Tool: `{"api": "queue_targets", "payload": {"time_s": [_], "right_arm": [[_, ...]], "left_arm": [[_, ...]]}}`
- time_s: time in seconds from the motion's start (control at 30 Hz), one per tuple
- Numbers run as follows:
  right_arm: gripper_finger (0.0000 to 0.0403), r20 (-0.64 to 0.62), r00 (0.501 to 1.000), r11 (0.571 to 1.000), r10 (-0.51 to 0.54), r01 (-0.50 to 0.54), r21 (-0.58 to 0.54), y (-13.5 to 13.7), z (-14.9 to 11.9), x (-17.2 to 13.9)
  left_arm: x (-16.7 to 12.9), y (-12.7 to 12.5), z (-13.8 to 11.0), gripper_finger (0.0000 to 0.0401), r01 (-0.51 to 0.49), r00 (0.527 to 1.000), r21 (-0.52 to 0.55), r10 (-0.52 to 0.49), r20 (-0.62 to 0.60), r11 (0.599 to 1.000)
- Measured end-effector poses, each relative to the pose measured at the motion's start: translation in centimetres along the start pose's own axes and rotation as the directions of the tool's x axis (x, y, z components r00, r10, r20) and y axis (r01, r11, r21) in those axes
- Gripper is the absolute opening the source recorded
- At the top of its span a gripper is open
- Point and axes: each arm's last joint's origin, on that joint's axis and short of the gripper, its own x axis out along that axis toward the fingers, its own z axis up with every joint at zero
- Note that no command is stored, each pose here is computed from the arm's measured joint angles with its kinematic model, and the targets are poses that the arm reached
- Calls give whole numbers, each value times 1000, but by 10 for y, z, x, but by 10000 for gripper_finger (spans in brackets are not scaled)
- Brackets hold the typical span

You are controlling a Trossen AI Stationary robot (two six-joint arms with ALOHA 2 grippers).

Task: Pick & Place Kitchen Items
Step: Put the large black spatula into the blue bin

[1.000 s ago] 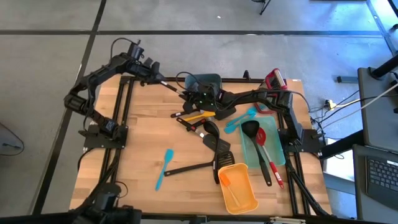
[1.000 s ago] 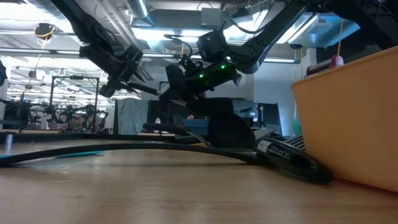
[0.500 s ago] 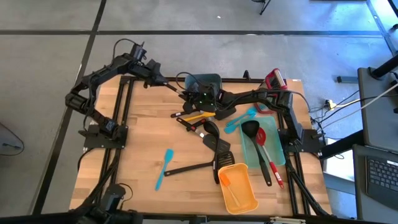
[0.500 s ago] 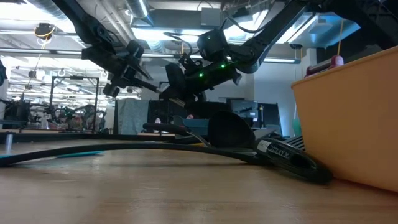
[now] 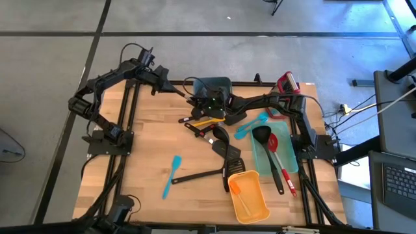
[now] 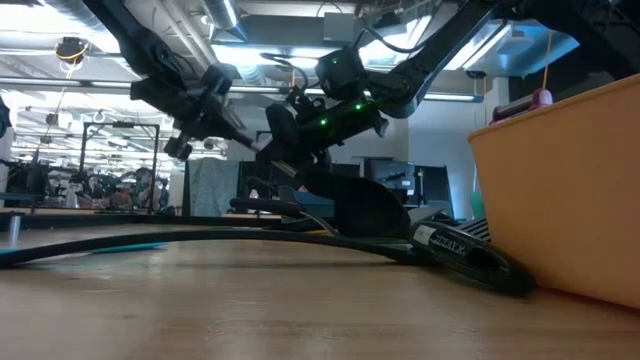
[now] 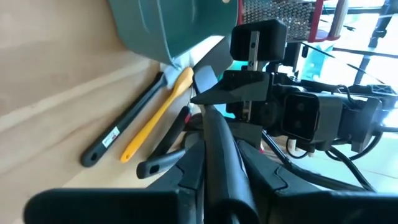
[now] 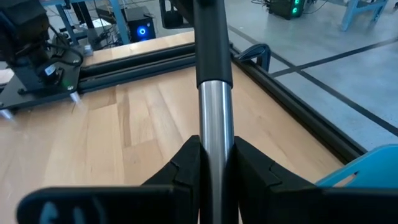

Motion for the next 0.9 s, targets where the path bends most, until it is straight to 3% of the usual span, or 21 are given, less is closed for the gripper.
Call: {"api": "queue_targets", "payload": {"time_s": [0.27, 0.6, 0.9], "right_arm": [[71, -7, 1000, 1000, 4, -4, -9, 0, -2, 0], [169, 84, 996, 999, -19, 17, 31, -1, 9, 0], [210, 157, 978, 990, -137, 130, 53, -3, 27, -10]], "left_arm": [[4, 10, -4, 58, 21, 1000, 2, -21, -14, 1000], [-6, 2, 4, 58, 48, 996, 40, -51, 77, 998], [-7, -2, 11, 58, 33, 988, 91, -46, 149, 995]]}}
